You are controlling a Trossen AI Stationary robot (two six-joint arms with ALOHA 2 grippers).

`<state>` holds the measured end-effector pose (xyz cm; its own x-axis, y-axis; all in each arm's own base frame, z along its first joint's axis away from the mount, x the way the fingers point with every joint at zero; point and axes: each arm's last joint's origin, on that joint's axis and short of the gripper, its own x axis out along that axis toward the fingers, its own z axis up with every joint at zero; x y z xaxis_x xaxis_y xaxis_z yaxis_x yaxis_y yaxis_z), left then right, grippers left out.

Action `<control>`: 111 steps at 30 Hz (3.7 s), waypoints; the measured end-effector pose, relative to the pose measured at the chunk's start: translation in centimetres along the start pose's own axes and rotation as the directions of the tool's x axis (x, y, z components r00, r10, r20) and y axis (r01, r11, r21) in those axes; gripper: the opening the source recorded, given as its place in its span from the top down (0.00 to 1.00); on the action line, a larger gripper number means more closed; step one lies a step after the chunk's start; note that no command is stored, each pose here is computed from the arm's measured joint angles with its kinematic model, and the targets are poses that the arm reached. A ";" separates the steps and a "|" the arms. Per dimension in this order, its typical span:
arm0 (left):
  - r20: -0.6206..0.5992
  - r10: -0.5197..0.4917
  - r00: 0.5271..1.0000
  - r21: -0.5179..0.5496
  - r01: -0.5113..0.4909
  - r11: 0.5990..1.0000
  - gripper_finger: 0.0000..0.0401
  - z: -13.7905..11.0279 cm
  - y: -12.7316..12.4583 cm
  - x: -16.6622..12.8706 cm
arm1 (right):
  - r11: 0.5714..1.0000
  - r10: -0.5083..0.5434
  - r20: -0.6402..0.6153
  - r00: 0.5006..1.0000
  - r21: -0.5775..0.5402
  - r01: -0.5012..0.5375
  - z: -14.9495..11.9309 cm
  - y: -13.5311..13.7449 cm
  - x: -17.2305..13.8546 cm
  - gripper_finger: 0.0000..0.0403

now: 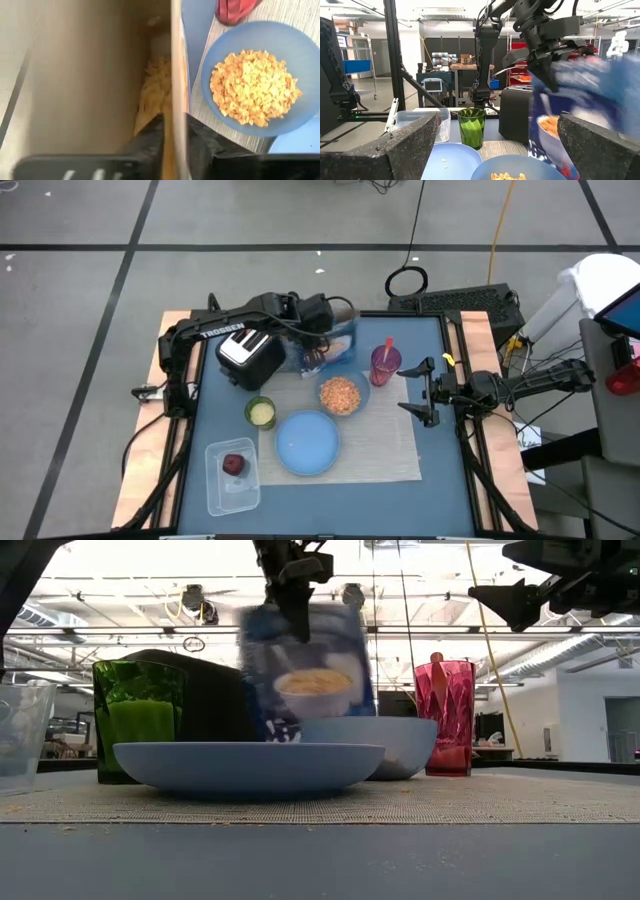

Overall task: Arrange a breakfast setting
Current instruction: Pour the cereal into the light blue bowl, then put the toasted bagel on the blue plate

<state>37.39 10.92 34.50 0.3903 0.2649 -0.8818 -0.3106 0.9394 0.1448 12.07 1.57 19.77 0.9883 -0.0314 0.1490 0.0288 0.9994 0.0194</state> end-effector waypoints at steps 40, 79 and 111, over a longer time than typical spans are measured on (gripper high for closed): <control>0.289 0.012 0.957 -0.046 0.002 0.999 0.43 2.3 0.3 -1.8 | 1.000 0.000 -0.001 1.000 0.000 0.000 0.0 0.0 0.0 0.02; 0.452 -0.136 0.882 -0.121 0.212 0.970 0.43 -3.7 -3.9 -16.0 | 1.000 0.000 -0.007 1.000 -0.001 0.000 -0.1 0.0 0.0 0.02; 0.373 -0.110 0.921 -0.124 0.167 0.978 0.43 -6.2 -9.0 -17.1 | 1.000 0.000 -0.007 1.000 -0.001 0.000 -0.1 0.0 0.0 0.02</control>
<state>28.18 -3.46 45.54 0.7174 0.2217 -0.6605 -0.3459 0.9363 -0.0614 12.08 1.57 19.70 0.9894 -0.0308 0.1417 0.0285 0.9994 0.0183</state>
